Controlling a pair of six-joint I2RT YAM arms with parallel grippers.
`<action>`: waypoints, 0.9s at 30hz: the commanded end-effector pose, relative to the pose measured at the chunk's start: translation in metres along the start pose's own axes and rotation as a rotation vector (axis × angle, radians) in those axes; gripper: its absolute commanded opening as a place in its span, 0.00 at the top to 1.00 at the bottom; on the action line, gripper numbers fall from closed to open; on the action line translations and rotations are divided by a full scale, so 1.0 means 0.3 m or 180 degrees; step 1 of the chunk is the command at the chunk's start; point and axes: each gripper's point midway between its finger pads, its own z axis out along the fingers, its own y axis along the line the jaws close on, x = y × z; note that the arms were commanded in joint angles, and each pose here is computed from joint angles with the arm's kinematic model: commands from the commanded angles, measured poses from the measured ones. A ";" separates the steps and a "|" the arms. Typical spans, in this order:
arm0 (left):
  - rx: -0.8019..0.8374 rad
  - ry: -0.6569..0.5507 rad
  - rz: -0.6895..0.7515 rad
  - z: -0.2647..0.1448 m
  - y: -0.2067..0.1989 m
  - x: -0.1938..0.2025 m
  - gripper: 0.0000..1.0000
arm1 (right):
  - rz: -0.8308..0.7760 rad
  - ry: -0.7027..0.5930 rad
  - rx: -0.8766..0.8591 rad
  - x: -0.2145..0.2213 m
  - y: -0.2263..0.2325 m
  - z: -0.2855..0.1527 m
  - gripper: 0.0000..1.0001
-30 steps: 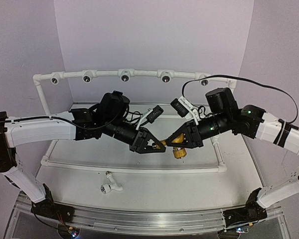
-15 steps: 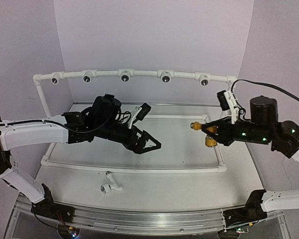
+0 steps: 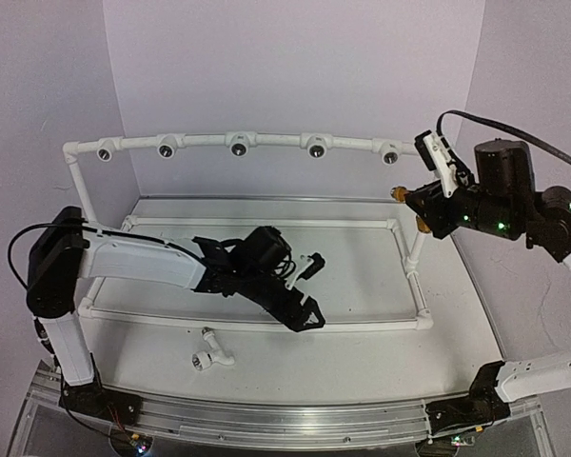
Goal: Install the water faucets
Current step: Hold the pipeline at the center of the board.
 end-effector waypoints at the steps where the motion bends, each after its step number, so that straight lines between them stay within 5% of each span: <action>1: -0.0383 0.0136 0.0545 0.086 0.004 -0.003 0.12 | -0.0792 0.0140 0.0472 -0.064 -0.088 -0.010 1.00; 12: -0.0513 0.0339 0.0871 0.207 0.055 0.031 0.10 | -0.2608 0.0286 0.1897 -0.113 -0.081 0.049 1.00; 19: -0.0511 0.0479 0.1061 0.270 0.066 0.077 0.09 | -0.3280 0.0154 0.2076 -0.105 -0.047 0.086 1.00; 27: -0.0682 0.0576 0.1312 0.303 0.118 0.096 0.39 | -0.3540 0.0216 0.1845 -0.064 -0.003 0.139 1.00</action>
